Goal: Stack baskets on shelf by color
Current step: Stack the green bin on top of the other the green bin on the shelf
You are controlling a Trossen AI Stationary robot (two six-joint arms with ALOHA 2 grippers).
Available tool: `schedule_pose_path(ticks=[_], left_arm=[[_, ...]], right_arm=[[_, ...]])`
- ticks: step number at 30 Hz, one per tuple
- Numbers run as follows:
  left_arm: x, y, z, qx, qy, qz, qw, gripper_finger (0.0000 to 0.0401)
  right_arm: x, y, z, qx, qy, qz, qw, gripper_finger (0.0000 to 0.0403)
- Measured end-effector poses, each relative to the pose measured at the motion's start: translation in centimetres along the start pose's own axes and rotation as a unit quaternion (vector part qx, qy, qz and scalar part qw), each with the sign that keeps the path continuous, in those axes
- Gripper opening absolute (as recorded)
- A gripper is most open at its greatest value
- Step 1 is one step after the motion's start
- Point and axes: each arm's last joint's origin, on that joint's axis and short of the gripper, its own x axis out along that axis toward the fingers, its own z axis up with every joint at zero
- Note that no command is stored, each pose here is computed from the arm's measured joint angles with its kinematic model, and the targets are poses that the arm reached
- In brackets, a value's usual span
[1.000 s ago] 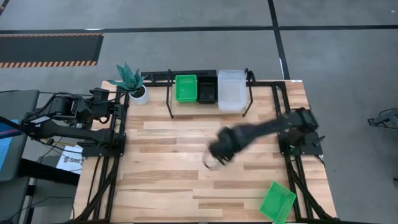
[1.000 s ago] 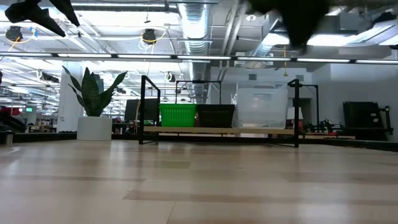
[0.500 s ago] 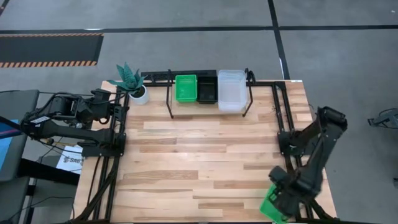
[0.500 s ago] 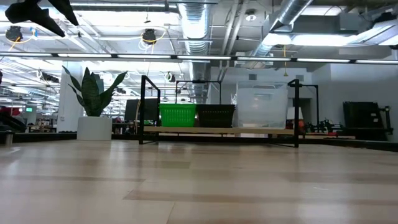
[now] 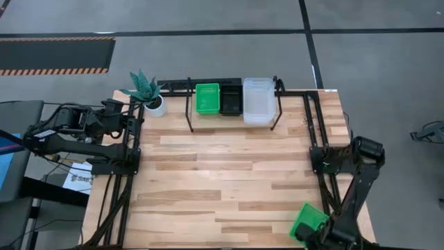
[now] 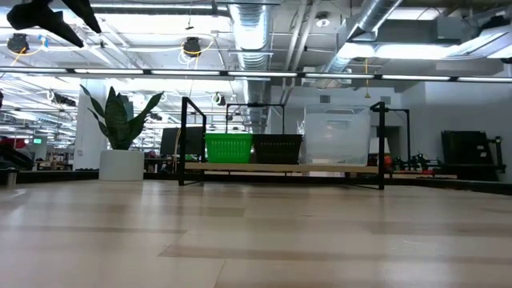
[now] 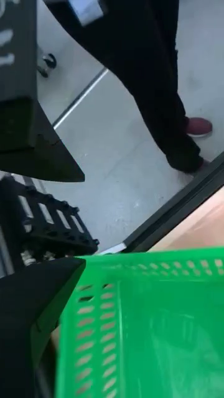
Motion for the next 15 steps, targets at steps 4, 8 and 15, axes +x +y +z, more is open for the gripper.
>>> schedule_pose_path(ticks=[4, 8, 15], left_arm=[[0.0, 0.0, 0.0, -0.002, -0.005, 0.003, 1.0, 0.0236], [0.0, 0.0, 0.0, -0.013, -0.006, 0.004, 1.0, 0.0236], [0.0, 0.0, 0.0, -0.019, -0.006, 0.003, 1.0, 0.0236]], right_arm=[[2.3, 0.0, 0.7, 0.013, -0.014, -0.037, 0.999, 0.023], [3.1, 0.6, 1.0, 0.01, -0.02, -0.04, 0.999, 0.023], [1.8, 1.2, 1.1, -0.027, -0.05, -0.056, 0.997, 0.023]])
